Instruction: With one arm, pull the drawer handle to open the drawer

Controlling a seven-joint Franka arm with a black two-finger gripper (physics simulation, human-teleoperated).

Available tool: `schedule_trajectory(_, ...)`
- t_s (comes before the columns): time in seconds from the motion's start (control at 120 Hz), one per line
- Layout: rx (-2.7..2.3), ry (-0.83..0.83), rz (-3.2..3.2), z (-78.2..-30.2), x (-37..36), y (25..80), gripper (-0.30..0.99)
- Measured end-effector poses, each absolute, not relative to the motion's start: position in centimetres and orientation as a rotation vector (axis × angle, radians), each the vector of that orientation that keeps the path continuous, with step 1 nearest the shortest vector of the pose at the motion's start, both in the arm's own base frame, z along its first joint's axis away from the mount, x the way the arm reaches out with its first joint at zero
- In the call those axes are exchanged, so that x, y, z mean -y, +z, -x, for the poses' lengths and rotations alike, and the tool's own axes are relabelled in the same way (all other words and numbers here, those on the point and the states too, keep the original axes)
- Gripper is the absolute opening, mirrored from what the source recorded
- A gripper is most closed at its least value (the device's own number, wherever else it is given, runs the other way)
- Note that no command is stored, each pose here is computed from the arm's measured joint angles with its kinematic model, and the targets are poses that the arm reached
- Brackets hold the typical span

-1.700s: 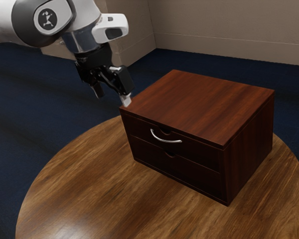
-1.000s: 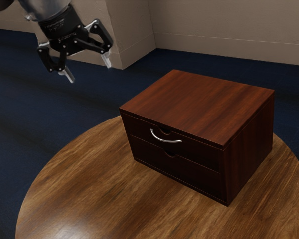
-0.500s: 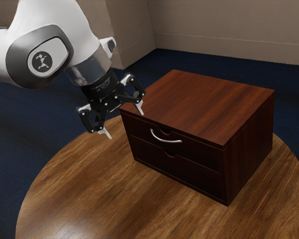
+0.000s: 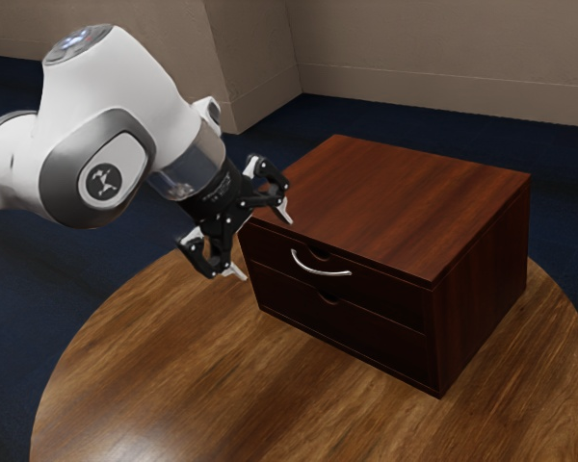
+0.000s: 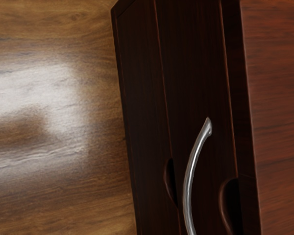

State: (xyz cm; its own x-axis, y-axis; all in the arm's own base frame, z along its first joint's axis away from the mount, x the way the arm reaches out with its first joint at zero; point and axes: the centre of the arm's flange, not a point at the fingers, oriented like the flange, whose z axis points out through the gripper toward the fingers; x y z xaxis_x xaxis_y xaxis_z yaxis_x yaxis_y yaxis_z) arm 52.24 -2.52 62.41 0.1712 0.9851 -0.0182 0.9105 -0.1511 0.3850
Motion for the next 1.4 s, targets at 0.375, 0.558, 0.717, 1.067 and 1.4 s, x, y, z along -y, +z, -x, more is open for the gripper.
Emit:
schedule_trajectory(0.375,-1.877,0.349,-2.057,-52.5,2.5,58.7,0.69)
schedule_trajectory(0.558,-1.878,0.359,-2.038,-52.6,3.2,57.4,0.69)
schedule_trajectory(0.717,-1.884,0.374,-2.012,-52.6,3.0,56.8,0.69)
schedule_trajectory(1.067,-1.886,0.397,-1.978,-53.7,3.0,55.8,0.69)
schedule_trajectory(1.4,-1.885,0.399,-1.968,-53.6,3.6,55.0,0.69)
